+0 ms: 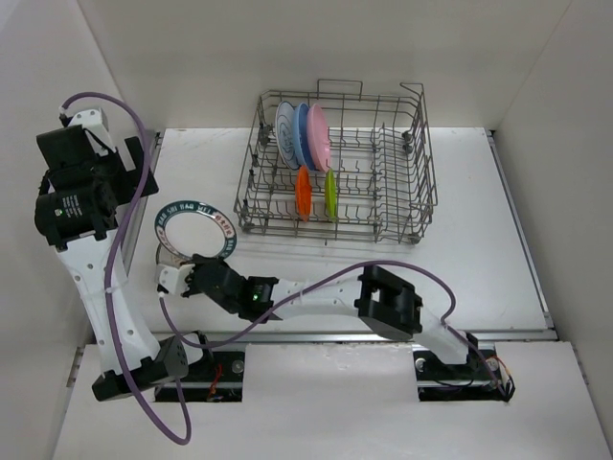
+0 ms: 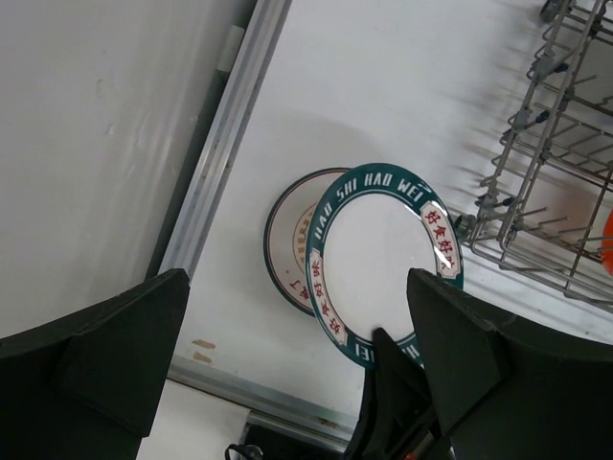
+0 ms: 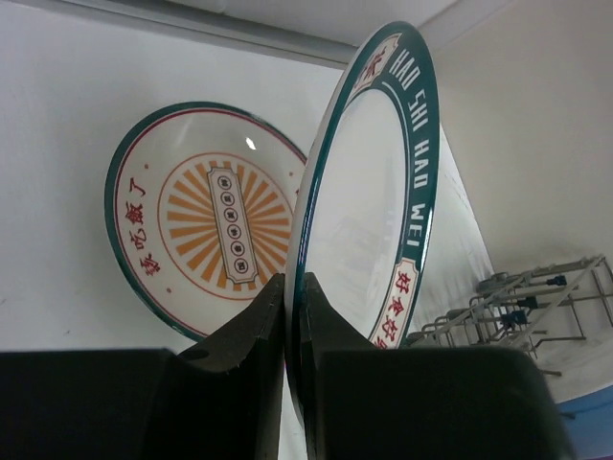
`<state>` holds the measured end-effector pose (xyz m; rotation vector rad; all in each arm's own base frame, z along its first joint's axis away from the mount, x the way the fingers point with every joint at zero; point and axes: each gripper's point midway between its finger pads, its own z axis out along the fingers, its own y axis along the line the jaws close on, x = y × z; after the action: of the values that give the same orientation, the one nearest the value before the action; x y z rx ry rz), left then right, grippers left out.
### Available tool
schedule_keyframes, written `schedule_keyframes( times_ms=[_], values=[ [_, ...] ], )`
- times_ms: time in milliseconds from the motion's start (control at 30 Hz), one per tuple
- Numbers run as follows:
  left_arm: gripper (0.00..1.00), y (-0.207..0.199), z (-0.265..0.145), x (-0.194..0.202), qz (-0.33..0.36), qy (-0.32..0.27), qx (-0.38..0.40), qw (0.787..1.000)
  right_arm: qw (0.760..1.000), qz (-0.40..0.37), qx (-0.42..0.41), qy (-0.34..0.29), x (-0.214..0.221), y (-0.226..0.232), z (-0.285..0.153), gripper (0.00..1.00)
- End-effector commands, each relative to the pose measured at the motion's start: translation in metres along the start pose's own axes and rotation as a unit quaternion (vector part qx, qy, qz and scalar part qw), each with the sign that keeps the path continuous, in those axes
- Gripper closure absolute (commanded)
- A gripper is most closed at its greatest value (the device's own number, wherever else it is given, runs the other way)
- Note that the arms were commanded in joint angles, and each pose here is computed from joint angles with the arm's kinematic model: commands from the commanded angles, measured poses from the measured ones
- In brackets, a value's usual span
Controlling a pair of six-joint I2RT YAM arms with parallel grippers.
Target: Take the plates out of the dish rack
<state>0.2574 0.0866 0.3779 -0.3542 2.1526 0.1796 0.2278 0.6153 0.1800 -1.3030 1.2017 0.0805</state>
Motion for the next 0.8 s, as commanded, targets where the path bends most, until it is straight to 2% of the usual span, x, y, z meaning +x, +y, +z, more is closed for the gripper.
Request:
schedule_keyframes(
  times_ms=[0, 67, 267, 400, 533, 700, 767],
  values=[
    [0.03, -0.009, -0.005, -0.004, -0.007, -0.013, 0.024, 1.0, 0.997, 0.034, 0.039, -0.052, -0.022, -0.015, 0.006, 1.0],
    [0.03, -0.009, -0.005, -0.004, -0.007, -0.013, 0.024, 1.0, 0.999, 0.02, 0.004, -0.048, -0.017, -0.001, 0.006, 1.0],
    [0.03, -0.011, 0.003, 0.003, -0.007, -0.005, 0.028, 1.0, 0.998, 0.028, 0.022, -0.055, -0.025, -0.002, 0.008, 1.0],
    [0.02, -0.016, 0.011, 0.018, -0.009, 0.023, 0.044, 0.999, 0.999, 0.015, -0.008, -0.05, -0.007, 0.025, 0.014, 1.0],
    [0.02, -0.02, 0.012, 0.021, -0.009, 0.028, 0.055, 0.998, 0.999, 0.012, -0.025, -0.038, 0.011, 0.046, 0.019, 0.89],
    [0.02, -0.02, 0.018, 0.022, -0.01, 0.037, 0.055, 0.998, 0.999, 0.015, -0.012, -0.033, 0.012, 0.04, 0.019, 0.87],
    [0.02, -0.022, 0.018, 0.022, -0.01, 0.037, 0.059, 0.998, 0.999, 0.017, -0.013, -0.04, 0.007, 0.039, 0.019, 0.76]
  ],
)
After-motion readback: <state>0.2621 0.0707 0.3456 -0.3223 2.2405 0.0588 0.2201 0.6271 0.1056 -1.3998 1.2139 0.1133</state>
